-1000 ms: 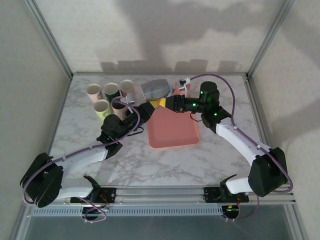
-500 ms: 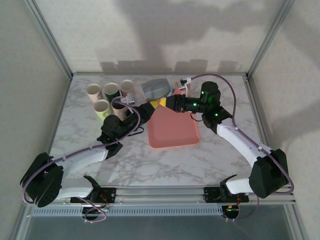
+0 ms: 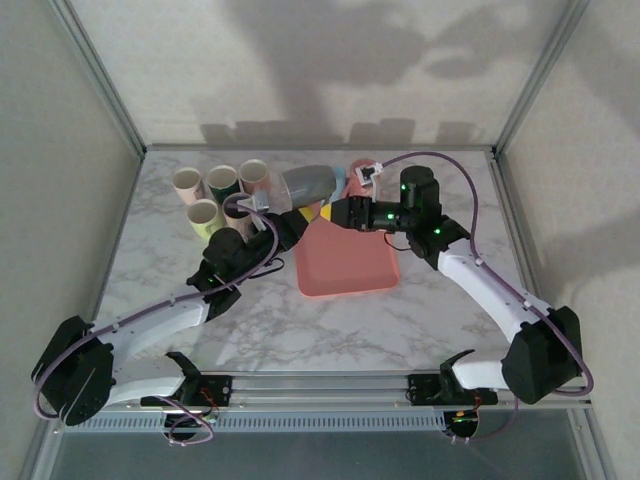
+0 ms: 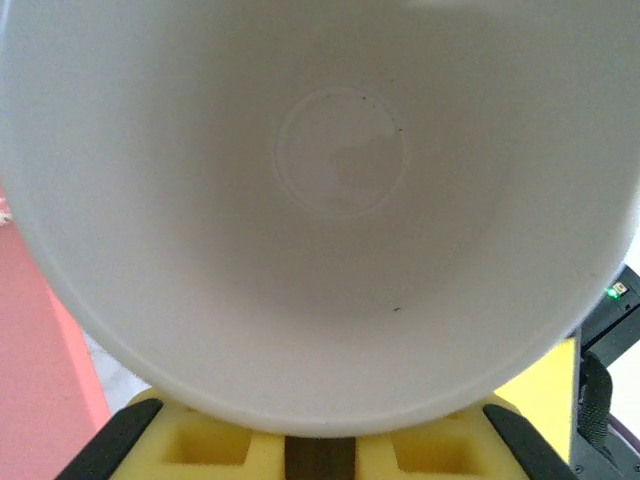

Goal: Turn the mug right side up

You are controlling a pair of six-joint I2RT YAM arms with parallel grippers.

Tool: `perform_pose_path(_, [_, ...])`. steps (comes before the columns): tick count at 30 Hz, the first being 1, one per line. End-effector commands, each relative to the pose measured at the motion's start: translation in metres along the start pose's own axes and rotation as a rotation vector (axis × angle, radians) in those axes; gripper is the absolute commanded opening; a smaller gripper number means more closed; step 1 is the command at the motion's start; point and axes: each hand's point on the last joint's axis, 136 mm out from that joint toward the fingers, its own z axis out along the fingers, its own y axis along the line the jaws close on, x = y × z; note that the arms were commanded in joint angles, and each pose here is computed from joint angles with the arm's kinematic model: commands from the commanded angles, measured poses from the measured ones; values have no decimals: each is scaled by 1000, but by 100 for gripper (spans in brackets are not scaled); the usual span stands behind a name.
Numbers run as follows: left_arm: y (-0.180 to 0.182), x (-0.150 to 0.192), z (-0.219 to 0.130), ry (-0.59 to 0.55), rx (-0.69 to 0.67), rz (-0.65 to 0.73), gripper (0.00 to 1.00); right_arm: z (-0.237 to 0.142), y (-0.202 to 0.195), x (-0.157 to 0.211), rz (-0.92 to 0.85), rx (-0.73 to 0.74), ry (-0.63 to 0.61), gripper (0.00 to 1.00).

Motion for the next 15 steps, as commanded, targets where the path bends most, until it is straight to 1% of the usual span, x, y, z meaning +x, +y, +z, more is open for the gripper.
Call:
perform_pose_path(1, [-46, -31, -8, -98, 98, 79, 0, -12, 5, -2, -78, 66, -10, 60])
perform_pose_path(4, [-45, -32, -11, -95, 75, 96, 0, -18, -6, 3, -92, 143, 4, 61])
perform_pose_path(6, [-41, -33, -12, -92, 35, 112, 0, -22, -12, 5, -101, 189, 16, 61])
perform_pose_path(12, [-17, -36, -20, -69, -168, 181, 0, -33, -22, 6, -123, 272, 36, 62])
perform_pose_path(15, [2, -37, -27, -44, -299, 220, 0, -36, -30, 5, -117, 318, 44, 63])
